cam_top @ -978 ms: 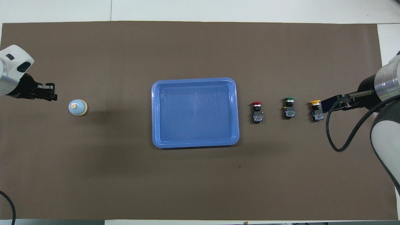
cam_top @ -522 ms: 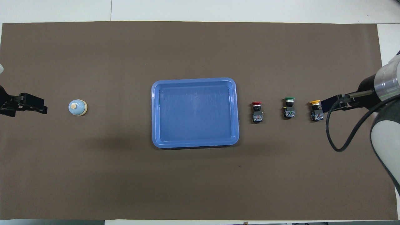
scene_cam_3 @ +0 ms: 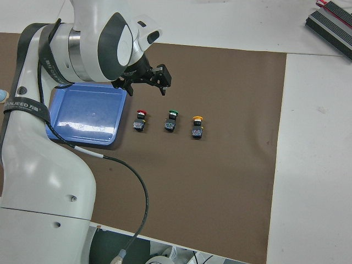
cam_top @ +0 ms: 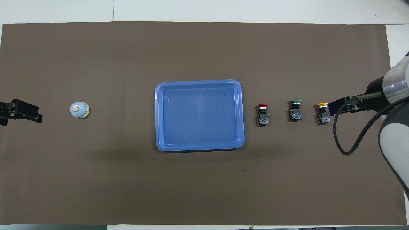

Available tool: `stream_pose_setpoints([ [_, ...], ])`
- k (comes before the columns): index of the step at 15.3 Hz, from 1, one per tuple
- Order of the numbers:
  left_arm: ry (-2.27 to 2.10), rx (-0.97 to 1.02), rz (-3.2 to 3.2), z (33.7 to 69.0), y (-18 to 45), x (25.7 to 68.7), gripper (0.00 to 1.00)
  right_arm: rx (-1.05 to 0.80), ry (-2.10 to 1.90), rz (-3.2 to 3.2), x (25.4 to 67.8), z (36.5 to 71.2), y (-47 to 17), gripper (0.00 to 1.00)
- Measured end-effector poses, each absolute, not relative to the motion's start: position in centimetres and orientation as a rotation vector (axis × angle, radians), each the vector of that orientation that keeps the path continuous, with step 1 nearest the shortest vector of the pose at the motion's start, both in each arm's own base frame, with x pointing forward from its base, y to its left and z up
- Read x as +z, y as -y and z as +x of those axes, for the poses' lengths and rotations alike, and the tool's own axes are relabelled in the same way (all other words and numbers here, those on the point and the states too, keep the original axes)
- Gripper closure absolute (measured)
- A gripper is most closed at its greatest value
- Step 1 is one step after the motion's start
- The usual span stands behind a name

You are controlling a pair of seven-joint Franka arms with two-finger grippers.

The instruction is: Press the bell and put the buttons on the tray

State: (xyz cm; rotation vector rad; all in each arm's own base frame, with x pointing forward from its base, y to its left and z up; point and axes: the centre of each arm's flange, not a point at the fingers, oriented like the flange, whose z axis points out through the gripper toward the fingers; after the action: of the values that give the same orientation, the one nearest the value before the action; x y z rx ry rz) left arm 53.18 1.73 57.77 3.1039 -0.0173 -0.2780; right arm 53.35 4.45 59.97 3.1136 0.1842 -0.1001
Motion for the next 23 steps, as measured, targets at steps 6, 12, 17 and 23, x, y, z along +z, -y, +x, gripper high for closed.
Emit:
stream_pose_setpoints([
  [6, 0.080, -0.273, 3.107, 53.2, 0.4, 58.6, 0.00, -0.100, -0.184, 3.114, 60.0, 53.3, -4.4, 0.00],
  [12, 0.082, -0.255, 3.109, 53.2, 0.4, 59.6, 0.00, -0.100, -0.184, 3.114, 60.0, 53.3, -4.4, 0.00],
  [17, 0.083, -0.253, 3.109, 53.2, 0.5, 59.7, 0.00, -0.100, -0.152, 3.116, 60.0, 53.4, -3.4, 0.00],
  [23, 0.081, -0.253, 3.109, 53.2, 0.4, 59.7, 0.00, -0.077, 0.019, 3.124, 58.1, 53.9, 2.6, 0.00],
])
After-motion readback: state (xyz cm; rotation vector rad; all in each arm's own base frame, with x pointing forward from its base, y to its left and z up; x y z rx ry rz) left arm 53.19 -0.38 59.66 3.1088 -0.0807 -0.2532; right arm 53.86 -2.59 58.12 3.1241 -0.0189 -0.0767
